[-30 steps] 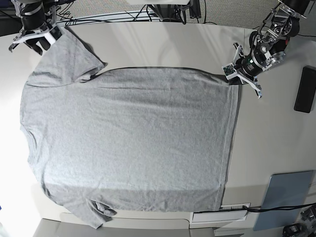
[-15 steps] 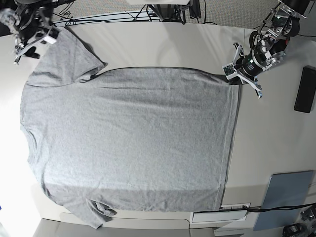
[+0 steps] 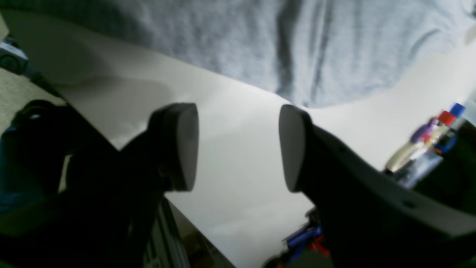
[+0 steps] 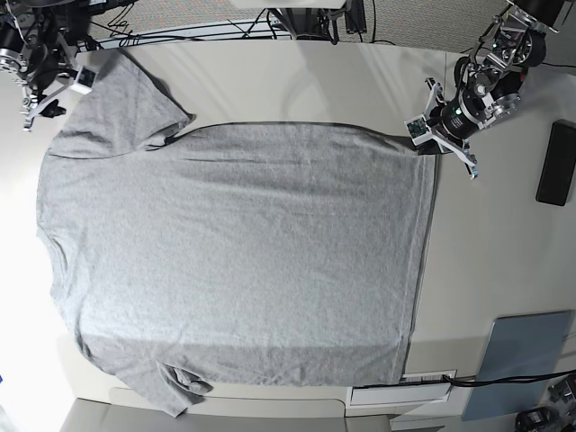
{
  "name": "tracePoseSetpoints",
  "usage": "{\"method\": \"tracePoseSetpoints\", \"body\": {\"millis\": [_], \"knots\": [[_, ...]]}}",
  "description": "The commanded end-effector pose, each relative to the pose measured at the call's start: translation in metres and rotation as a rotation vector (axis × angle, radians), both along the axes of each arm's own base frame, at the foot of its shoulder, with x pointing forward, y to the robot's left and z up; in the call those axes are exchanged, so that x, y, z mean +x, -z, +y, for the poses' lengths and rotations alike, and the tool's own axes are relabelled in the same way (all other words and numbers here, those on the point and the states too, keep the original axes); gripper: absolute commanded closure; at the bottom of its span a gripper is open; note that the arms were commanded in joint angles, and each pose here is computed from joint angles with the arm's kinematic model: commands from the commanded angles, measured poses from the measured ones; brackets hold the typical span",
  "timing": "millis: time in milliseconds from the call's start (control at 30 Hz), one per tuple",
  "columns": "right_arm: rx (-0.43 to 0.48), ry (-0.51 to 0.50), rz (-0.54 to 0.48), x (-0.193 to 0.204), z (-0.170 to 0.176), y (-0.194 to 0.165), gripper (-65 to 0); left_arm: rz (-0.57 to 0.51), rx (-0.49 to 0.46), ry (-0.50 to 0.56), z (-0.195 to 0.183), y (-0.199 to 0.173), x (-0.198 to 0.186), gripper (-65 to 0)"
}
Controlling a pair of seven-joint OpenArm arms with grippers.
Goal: Fold the T-shirt properly
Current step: 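Grasp the shirt's shoulder corners with the left and right grippers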
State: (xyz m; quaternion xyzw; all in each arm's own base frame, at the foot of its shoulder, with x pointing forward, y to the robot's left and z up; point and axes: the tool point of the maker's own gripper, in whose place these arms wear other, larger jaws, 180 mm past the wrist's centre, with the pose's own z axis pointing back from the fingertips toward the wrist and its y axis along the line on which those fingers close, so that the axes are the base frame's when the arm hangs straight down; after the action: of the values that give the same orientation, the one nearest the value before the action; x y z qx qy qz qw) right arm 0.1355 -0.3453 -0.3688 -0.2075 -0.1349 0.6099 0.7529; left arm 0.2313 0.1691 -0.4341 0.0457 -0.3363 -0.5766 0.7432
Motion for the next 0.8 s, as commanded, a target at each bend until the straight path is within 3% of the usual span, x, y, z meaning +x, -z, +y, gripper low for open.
{"method": "tracePoseSetpoints", "body": {"millis": [0, 167, 400, 767], "knots": [[-0.013, -0.026, -0.009, 0.006, 0.001, 0.0, -33.9, 0.079, 0.07, 0.01, 0.012, 0.014, -0.017, 0.0], [-0.07, -0.062, 0.032, 0.008, 0.011, 0.027, -33.9, 0.08, 0.071, 0.01, 0.013, 0.014, -0.017, 0.0], [-0.063, -0.072, 0.028, 0.025, 0.021, 0.041, -33.9, 0.08, 0.071, 0.01, 0.013, 0.014, -0.017, 0.0], [0.063, -0.051, -0.01, 0.04, 0.041, 0.039, -33.9, 0.08, 0.071, 0.01, 0.013, 0.014, -0.017, 0.0]]}}
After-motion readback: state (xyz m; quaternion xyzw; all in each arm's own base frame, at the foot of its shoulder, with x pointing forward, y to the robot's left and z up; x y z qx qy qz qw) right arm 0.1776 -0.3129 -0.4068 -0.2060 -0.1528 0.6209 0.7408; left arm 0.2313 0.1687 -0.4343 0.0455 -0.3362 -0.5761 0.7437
